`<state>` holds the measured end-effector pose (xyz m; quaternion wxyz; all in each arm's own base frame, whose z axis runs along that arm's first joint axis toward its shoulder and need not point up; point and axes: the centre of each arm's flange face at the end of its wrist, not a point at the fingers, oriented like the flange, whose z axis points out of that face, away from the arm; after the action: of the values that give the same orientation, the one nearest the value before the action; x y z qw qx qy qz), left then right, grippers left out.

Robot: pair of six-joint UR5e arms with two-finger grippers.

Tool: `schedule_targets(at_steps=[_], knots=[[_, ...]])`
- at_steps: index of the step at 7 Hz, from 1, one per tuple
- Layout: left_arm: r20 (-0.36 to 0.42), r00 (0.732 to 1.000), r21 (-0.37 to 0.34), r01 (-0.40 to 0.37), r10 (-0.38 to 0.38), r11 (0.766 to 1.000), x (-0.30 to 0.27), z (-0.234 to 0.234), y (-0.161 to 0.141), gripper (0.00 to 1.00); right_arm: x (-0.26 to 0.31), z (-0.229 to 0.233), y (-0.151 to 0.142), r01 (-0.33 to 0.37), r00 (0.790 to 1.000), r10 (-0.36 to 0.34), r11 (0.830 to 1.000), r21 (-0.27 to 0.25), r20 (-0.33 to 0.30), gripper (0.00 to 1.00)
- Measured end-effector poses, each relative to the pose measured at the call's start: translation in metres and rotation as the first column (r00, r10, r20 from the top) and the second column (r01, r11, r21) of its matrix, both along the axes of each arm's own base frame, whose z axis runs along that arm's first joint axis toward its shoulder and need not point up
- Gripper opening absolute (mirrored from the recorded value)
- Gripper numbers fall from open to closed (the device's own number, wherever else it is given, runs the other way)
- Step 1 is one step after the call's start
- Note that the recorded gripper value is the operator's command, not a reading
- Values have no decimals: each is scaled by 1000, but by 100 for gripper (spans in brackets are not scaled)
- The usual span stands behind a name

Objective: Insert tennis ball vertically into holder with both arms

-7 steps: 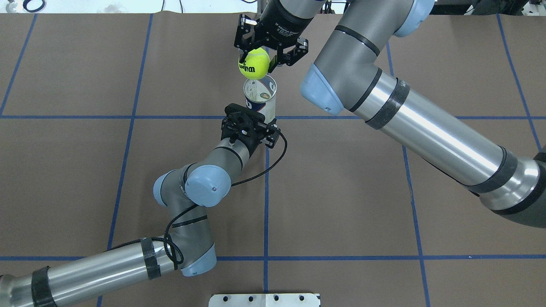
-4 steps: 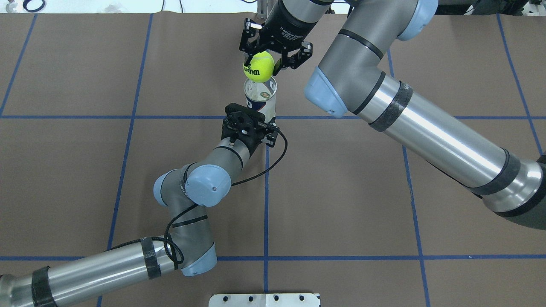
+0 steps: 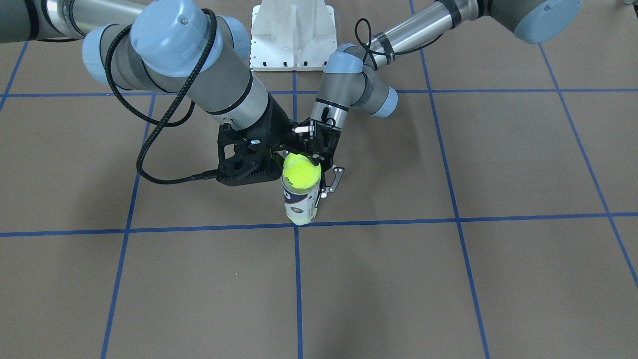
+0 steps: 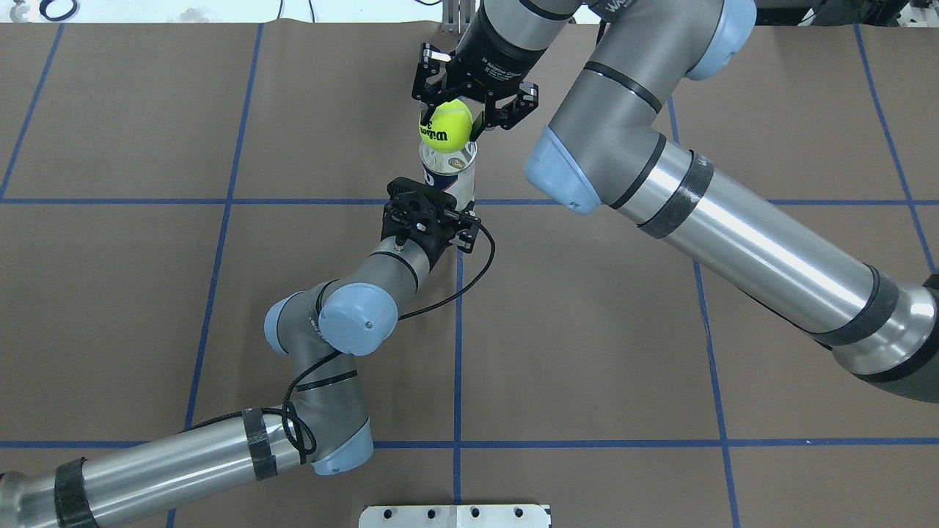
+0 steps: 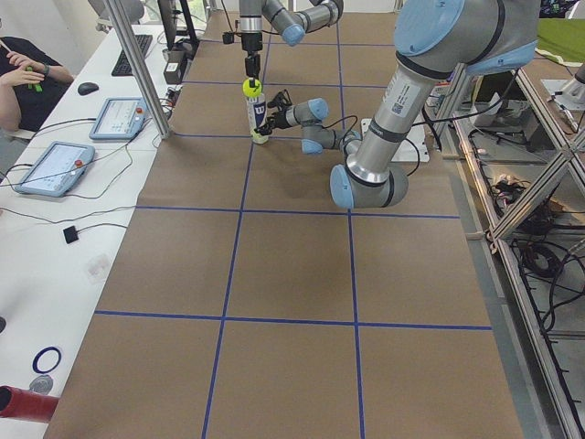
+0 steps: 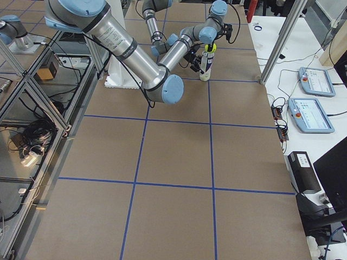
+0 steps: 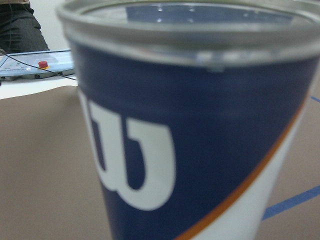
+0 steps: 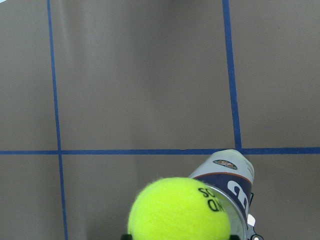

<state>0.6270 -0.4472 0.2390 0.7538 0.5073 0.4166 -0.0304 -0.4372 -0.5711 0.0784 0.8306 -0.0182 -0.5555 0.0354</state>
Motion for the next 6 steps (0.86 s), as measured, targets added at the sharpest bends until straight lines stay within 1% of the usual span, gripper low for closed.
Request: schedule_targets(at_steps=[1,2,3,6], knots=[[0,1000,0,0,0,1000,0,0,0,72,0,4,5,4,1000,-4,1000,0,-1,28],[0,1000,0,1,-1,1000,0,0,0,72,-2,6,9,6,1000,-6,1000,0,-3,95],[0,1000,0,1,-1,1000,0,0,0,72,-4,6,10,5,1000,-5,1000,2,-6,98],[0,1000,0,0,0,1000,0,0,0,72,-7,4,12,-1,1000,1,1000,10,-9,99]])
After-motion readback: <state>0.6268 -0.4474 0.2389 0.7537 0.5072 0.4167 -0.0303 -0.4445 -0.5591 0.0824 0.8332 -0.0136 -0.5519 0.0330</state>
